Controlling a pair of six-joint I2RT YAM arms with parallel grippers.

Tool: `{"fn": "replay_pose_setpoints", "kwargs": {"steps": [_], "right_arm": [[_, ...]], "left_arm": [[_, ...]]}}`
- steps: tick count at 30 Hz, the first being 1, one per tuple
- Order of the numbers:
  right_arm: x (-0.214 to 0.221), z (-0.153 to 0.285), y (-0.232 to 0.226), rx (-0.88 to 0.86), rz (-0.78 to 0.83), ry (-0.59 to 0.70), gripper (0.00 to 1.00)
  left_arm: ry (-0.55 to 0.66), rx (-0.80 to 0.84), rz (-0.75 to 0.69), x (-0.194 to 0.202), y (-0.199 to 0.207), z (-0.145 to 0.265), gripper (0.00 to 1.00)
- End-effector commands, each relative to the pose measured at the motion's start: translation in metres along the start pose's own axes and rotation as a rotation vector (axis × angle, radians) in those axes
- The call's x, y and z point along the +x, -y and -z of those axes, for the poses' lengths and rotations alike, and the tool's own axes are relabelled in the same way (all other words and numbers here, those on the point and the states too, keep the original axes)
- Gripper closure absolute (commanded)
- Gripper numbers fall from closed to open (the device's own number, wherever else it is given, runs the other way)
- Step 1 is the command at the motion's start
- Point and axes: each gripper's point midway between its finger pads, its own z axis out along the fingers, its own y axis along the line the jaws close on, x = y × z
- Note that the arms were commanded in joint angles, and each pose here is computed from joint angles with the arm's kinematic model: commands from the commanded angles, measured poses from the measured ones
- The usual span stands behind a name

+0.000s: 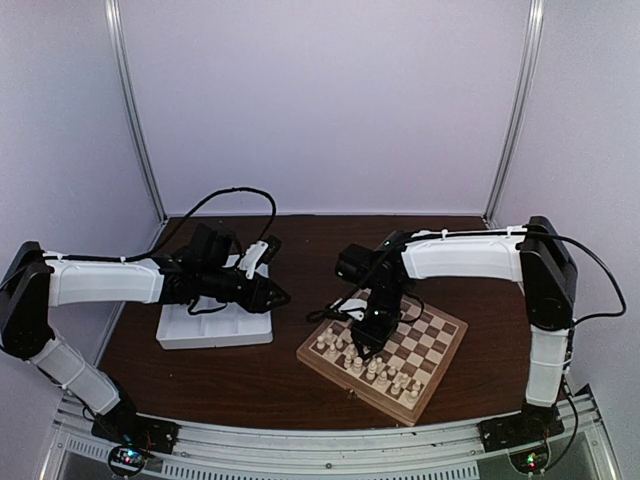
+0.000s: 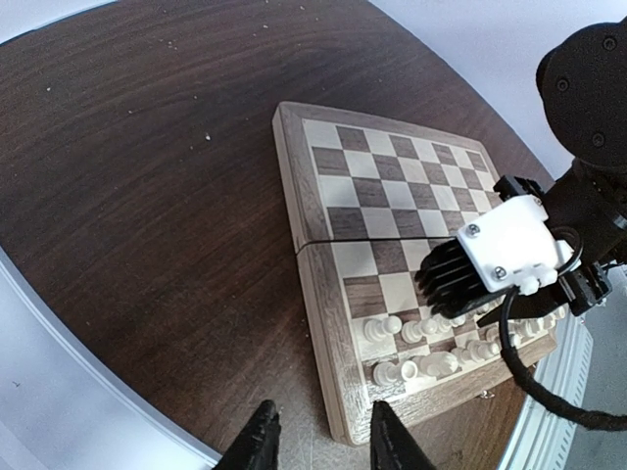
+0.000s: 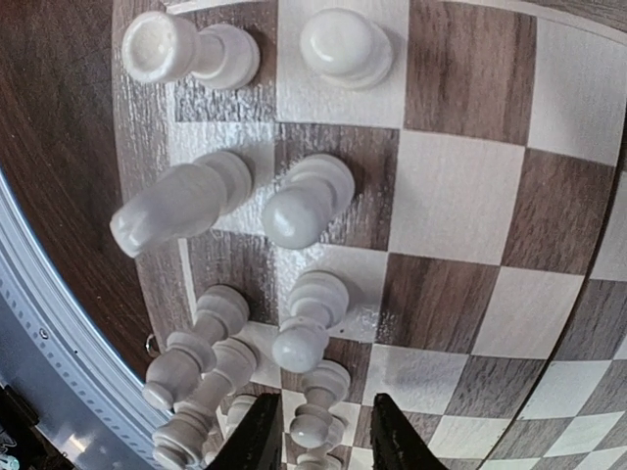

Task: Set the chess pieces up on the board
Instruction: Adjust the chess piece on the chessboard, then reset both arms

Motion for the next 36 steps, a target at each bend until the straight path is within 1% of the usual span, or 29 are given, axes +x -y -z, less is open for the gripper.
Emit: {"fn": "replay_pose_setpoints", "kwargs": {"steps": [1, 6, 11, 14, 17, 20, 21, 23, 26, 27, 28, 29, 31, 33, 35, 36], "right_arm": [[-0.009, 0.024, 0.0, 0.049, 0.024, 0.063, 0.67], [-0.01, 0.031, 0.001, 0.06, 0.028, 0.071, 0.65], [-0.015, 0.049, 0.009, 0.12, 0.03, 0.124, 0.65], [-0.021, 0.069, 0.018, 0.183, 0.023, 0.196, 0.64], [-0.026, 0.1, 0.033, 0.286, -0.006, 0.324, 0.62], [-0.023, 0.125, 0.053, 0.393, -0.079, 0.447, 0.57], [-0.021, 0.133, 0.061, 0.428, -0.127, 0.488, 0.56], [-0.008, 0.142, 0.078, 0.502, -0.203, 0.528, 0.53], [0.019, 0.141, 0.102, 0.592, -0.321, 0.56, 0.49], [0.027, 0.139, 0.11, 0.618, -0.351, 0.577, 0.47], [0.033, 0.139, 0.118, 0.639, -0.381, 0.601, 0.42], [0.039, 0.141, 0.125, 0.666, -0.407, 0.629, 0.35], [0.05, 0.153, 0.146, 0.755, -0.474, 0.69, 0.03], [0.061, 0.168, 0.169, 0.838, -0.532, 0.743, 0.0], [0.066, 0.185, 0.189, 0.864, -0.581, 0.811, 0.0], [0.067, 0.191, 0.198, 0.867, -0.601, 0.847, 0.0]], "left_arm": [[0.029, 0.013, -0.012, -0.013, 0.003, 0.002, 0.67], [0.027, 0.014, -0.013, -0.012, 0.003, 0.002, 0.67], [0.029, 0.012, -0.011, -0.012, 0.003, 0.003, 0.67], [0.032, 0.008, -0.013, -0.013, 0.003, 0.005, 0.67], [0.04, -0.002, -0.016, -0.016, 0.003, 0.009, 0.67], [0.042, -0.008, -0.02, -0.017, 0.004, 0.013, 0.67], [0.042, -0.01, -0.019, -0.017, 0.005, 0.014, 0.67], [0.041, -0.011, -0.016, -0.016, 0.005, 0.016, 0.67], [0.049, -0.041, -0.002, -0.015, 0.001, 0.02, 0.67], [0.054, -0.065, 0.005, -0.014, -0.003, 0.022, 0.67], [0.062, -0.101, 0.016, -0.013, -0.009, 0.024, 0.65], [0.066, -0.134, 0.024, -0.012, -0.014, 0.027, 0.63], [0.062, -0.213, 0.054, -0.011, -0.03, 0.036, 0.49], [0.061, -0.308, 0.115, -0.014, -0.054, 0.051, 0.23], [0.079, -0.388, 0.177, -0.018, -0.08, 0.071, 0.11], [0.099, -0.42, 0.201, -0.021, -0.091, 0.082, 0.09]]}}
